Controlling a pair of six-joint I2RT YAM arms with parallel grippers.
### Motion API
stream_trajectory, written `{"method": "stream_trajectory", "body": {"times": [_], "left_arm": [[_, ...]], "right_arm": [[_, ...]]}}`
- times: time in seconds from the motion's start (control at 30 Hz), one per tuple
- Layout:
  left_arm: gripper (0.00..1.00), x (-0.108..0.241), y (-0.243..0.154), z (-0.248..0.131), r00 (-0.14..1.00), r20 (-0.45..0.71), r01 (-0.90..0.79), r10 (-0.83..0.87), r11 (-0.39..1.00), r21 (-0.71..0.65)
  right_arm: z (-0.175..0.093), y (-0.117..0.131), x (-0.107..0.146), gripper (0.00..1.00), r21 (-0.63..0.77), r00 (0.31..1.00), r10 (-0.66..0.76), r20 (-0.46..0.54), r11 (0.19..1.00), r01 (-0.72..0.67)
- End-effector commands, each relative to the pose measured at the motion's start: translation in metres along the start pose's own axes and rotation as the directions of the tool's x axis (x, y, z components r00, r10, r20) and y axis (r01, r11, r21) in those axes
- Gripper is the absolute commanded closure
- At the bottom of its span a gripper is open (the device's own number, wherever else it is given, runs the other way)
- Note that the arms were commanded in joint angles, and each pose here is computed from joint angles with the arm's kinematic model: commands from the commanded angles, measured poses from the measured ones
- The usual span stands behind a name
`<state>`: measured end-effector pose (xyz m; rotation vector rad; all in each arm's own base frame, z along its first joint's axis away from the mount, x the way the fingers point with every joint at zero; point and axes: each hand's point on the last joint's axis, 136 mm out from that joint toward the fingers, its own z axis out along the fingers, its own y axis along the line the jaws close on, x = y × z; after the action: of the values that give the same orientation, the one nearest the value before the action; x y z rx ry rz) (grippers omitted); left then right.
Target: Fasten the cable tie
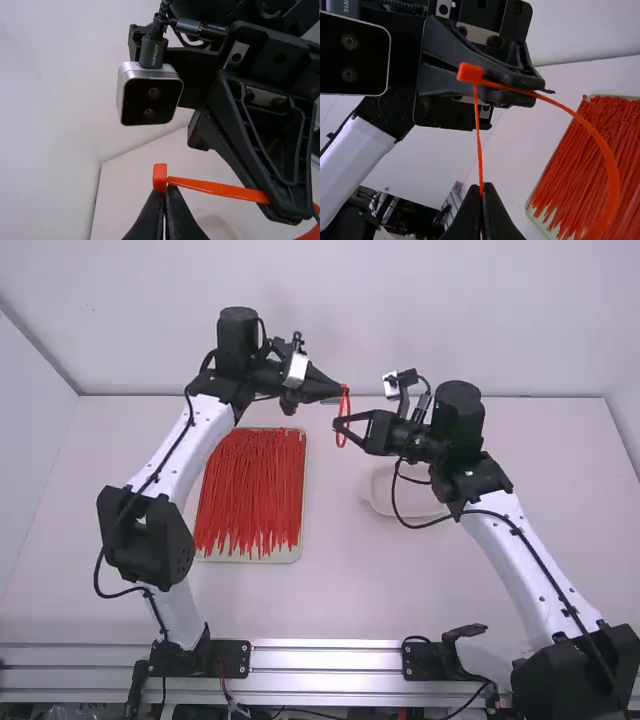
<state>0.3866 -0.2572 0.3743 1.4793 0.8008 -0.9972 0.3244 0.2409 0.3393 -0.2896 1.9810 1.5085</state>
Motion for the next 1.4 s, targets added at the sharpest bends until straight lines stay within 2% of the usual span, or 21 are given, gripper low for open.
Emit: {"method": "stream_trajectory", "body": {"times": [0.0, 0.4, 0.7, 1.07, 1.37], "left_arm": [[0.98, -0.012, -0.008, 0.003, 0.999, 0.031, -0.039, 0.038, 0.999, 0.035], [0.98, -0.013, -0.010, 0.005, 0.999, 0.037, -0.032, 0.031, 0.998, 0.045], [0.98, -0.014, -0.012, 0.005, 0.999, 0.046, -0.022, 0.019, 0.998, 0.056], [0.98, -0.014, -0.012, 0.005, 0.999, 0.046, -0.018, 0.015, 0.998, 0.057], [0.98, -0.017, -0.021, 0.022, 0.998, 0.063, -0.009, 0.003, 0.995, 0.095]], "right_arm": [[-0.004, 0.017, -0.008, 1.00, -0.025, 0.999, -0.035, 0.018, 0.999, 0.036], [-0.004, 0.021, -0.011, 1.00, -0.037, 0.998, -0.053, 0.030, 0.998, 0.054], [-0.015, 0.012, -0.025, 1.00, -0.018, 0.997, 0.012, 0.071, 1.000, -0.011], [-0.020, 0.013, -0.035, 1.00, -0.022, 0.994, 0.014, 0.108, 1.000, -0.011], [-0.015, 0.011, -0.044, 1.00, -0.045, 0.992, 0.006, 0.128, 0.999, 0.000]]}}
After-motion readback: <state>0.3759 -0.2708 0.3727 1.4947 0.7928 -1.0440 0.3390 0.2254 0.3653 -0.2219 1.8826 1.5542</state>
